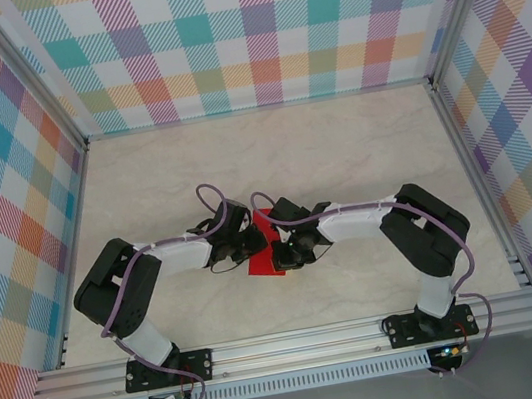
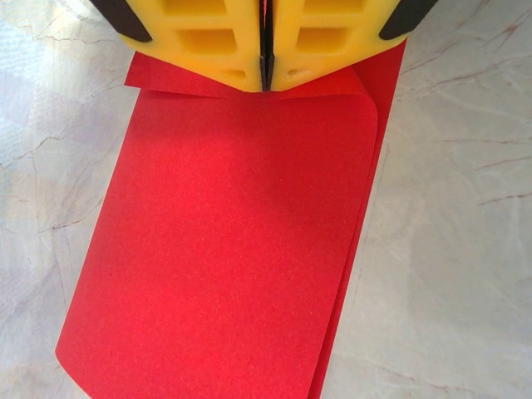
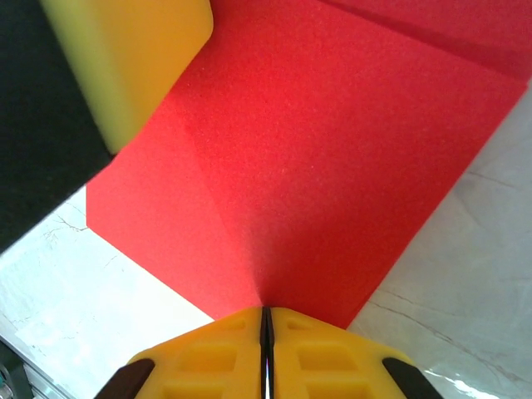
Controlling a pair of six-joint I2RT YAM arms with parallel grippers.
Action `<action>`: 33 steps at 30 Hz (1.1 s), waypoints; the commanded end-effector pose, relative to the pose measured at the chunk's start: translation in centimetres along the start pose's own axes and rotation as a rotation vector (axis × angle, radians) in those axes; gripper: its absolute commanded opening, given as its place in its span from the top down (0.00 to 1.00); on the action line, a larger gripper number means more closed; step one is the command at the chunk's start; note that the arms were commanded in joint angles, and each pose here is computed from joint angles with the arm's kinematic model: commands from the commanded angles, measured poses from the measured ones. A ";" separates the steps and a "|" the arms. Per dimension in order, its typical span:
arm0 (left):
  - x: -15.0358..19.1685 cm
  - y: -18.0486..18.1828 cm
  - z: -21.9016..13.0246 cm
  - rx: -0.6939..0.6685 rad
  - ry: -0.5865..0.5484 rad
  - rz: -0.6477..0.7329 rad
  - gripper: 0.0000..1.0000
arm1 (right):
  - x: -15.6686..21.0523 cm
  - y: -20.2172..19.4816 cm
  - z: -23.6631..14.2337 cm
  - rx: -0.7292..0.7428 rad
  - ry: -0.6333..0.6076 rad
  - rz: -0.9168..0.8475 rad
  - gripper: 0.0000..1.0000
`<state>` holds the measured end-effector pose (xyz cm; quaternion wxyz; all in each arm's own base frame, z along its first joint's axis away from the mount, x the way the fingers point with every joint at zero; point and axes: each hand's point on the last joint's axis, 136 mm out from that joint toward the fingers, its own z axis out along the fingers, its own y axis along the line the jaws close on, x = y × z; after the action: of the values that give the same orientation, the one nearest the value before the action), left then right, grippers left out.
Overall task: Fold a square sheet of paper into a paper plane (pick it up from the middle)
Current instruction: Fold the triangle a second time at the center of the table.
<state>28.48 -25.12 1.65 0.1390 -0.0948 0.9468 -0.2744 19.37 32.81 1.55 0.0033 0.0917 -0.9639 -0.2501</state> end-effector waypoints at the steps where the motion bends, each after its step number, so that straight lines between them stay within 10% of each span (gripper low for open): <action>1: 3.4 6.7 0.5 -0.241 0.095 -0.054 0.90 | 2.8 -2.4 0.6 0.074 0.093 0.009 0.90; 11: 3.5 6.8 0.5 -0.242 0.096 -0.054 0.90 | 5.3 -3.9 0.1 0.066 0.132 -0.015 0.92; 18: 3.5 6.6 0.6 -0.220 0.091 -0.062 0.90 | -0.2 2.6 -2.9 -0.146 -0.117 -0.114 0.92; 33: 3.3 5.8 0.7 -0.194 0.095 -0.063 0.90 | -0.8 -0.3 0.4 -0.024 -0.094 -0.058 0.93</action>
<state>28.44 -25.14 1.60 0.1376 -0.0995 0.9458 -0.2767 20.92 33.78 2.03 -0.0568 0.1099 -0.9516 -0.2815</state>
